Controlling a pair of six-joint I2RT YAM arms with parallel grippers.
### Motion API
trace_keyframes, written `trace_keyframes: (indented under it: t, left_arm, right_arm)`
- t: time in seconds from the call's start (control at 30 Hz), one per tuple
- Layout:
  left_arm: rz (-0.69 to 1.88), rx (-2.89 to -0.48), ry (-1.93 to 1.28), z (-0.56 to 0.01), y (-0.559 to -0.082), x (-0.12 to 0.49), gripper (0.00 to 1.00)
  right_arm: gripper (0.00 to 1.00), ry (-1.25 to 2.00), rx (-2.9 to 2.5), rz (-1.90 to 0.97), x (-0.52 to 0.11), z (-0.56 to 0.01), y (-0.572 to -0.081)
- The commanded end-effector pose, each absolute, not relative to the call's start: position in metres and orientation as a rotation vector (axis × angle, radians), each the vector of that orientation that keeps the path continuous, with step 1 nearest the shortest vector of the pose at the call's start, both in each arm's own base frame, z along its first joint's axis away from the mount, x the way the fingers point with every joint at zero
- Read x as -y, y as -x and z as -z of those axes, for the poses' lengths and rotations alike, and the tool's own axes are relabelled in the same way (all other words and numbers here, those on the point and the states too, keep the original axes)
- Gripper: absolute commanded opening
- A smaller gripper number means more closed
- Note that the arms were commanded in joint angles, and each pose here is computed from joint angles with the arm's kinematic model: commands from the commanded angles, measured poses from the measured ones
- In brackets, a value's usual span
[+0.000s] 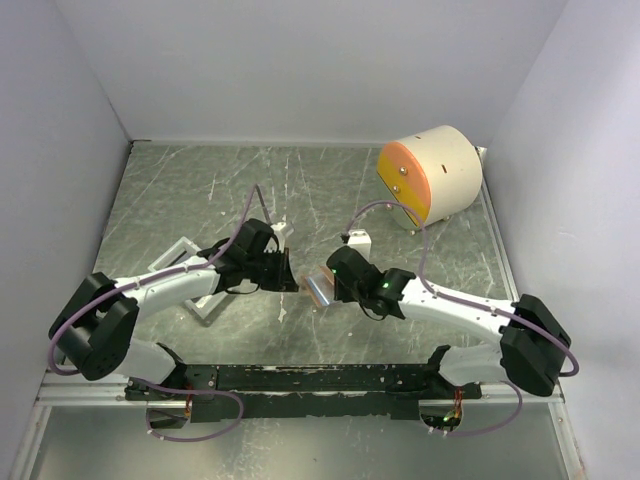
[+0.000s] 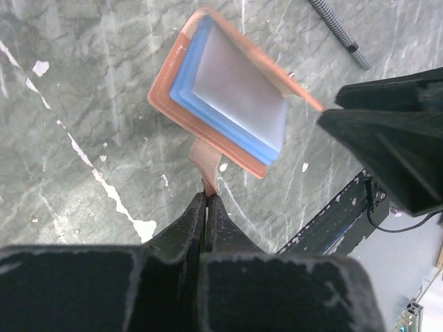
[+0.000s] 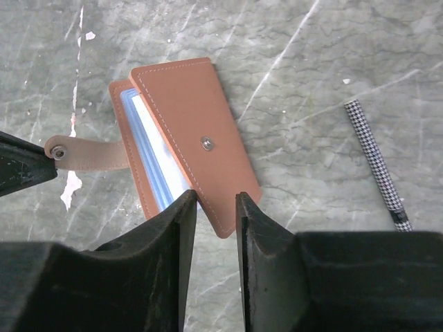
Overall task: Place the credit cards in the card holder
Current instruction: Open the card holder at the center of the board.
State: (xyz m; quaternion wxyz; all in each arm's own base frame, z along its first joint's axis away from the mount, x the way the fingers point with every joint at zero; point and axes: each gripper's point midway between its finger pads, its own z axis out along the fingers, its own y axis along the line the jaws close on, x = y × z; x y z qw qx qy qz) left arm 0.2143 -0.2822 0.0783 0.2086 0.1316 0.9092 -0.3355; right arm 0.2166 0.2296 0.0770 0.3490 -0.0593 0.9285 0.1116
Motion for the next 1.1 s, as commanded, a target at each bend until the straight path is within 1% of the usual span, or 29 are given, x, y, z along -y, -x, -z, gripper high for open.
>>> trace_keyframes:
  t: [0.0, 0.23, 0.3, 0.47, 0.53, 0.6, 0.67, 0.77, 0.9, 1.0, 1.07]
  left_arm:
    - [0.866, -2.55, -0.376, -0.07, -0.21, 0.271, 0.07]
    - [0.816, -2.576, -0.38, -0.061, -0.206, 0.263, 0.07]
    - [0.788, -2.583, -0.373, -0.061, -0.207, 0.259, 0.07]
    - [0.725, -2.587, -0.364, -0.063, -0.207, 0.249, 0.08]
    - [0.724, -2.598, -0.367, -0.061, -0.206, 0.249, 0.08]
    - [0.737, -2.602, -0.377, -0.06, -0.205, 0.25, 0.07]
    - [0.756, -2.603, -0.385, -0.06, -0.204, 0.253, 0.07]
    - [0.802, -2.59, -0.393, -0.065, -0.203, 0.259, 0.07]
    - [0.836, -2.563, -0.4, -0.073, -0.204, 0.263, 0.07]
    - [0.839, -2.559, -0.397, -0.077, -0.205, 0.264, 0.07]
    - [0.844, -2.555, -0.396, -0.079, -0.205, 0.265, 0.07]
  right_arm:
    - [0.25, 0.127, -2.392, -0.212, -0.213, -0.087, -0.217]
    - [0.04, 0.122, -2.422, -0.189, -0.199, -0.089, -0.205]
    - [0.03, 0.114, -2.438, -0.219, -0.197, -0.091, -0.198]
    - [0.04, 0.084, -2.496, -0.355, -0.197, -0.077, -0.173]
    - [0.08, 0.069, -2.53, -0.355, -0.193, -0.064, -0.166]
    - [0.17, 0.047, -2.555, -0.329, -0.188, -0.058, -0.162]
    - [0.23, 0.032, -2.562, -0.297, -0.185, -0.06, -0.163]
    - [0.34, 0.017, -2.533, -0.295, -0.187, -0.081, -0.169]
    - [0.43, 0.004, -2.475, -0.38, -0.199, -0.117, -0.177]
    - [0.49, 0.013, -2.427, -0.489, -0.215, -0.139, -0.181]
    - [0.5, 0.027, -2.394, -0.565, -0.228, -0.149, -0.184]
